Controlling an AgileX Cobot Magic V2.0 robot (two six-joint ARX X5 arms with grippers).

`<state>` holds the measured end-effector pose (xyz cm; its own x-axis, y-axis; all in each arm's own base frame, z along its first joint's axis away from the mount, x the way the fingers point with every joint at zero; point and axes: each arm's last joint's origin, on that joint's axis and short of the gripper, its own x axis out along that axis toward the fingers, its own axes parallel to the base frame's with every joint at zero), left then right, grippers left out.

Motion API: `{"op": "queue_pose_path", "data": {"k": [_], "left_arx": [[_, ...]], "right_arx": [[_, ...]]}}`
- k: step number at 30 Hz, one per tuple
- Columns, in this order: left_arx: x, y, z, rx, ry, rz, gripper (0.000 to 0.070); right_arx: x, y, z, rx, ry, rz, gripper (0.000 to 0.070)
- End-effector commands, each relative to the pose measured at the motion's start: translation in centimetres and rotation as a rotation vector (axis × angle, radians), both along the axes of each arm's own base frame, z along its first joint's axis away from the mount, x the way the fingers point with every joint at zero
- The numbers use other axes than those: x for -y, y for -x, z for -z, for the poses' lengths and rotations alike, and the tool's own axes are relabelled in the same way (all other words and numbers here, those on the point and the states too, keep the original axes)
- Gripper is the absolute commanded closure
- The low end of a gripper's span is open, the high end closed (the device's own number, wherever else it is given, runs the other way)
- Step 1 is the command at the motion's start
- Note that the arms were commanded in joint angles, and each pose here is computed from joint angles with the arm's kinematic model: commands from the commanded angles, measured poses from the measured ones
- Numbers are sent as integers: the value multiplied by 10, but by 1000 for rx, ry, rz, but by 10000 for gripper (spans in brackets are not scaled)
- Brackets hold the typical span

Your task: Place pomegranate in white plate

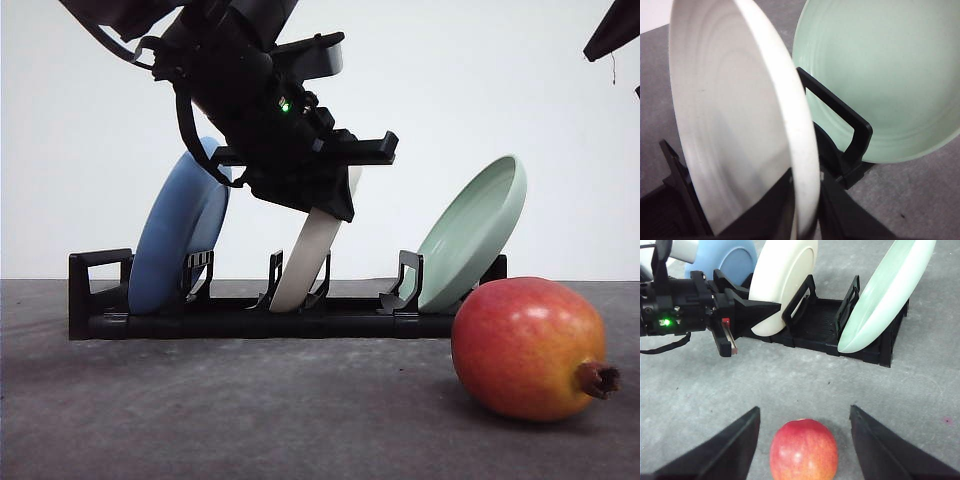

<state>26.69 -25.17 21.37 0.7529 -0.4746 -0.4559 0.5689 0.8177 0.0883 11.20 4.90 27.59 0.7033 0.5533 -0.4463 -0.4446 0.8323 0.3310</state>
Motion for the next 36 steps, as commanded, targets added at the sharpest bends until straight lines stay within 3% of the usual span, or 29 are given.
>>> {"op": "queue_pose_path", "data": {"k": [1, 4, 14, 20, 29, 36], "left_arx": [[5, 0, -7, 3, 41, -8, 649], [4, 2, -14, -7, 92, -28, 697], [-10, 16, -55, 13, 235, -35, 697], [-24, 33, -82, -26, 312, -3, 697], [-46, 79, -113, -82, 274, 70, 697], [-60, 121, -121, -117, 201, 121, 697]], "right_arx": [[-1, 0, -6, 24, -5, -5, 337], [-1, 0, -6, 24, -5, -5, 338], [-1, 0, -6, 24, -6, -7, 338], [-1, 0, -6, 24, -6, -8, 337], [-1, 0, -6, 24, -6, -7, 338], [-1, 0, -6, 24, -6, -7, 337]]}}
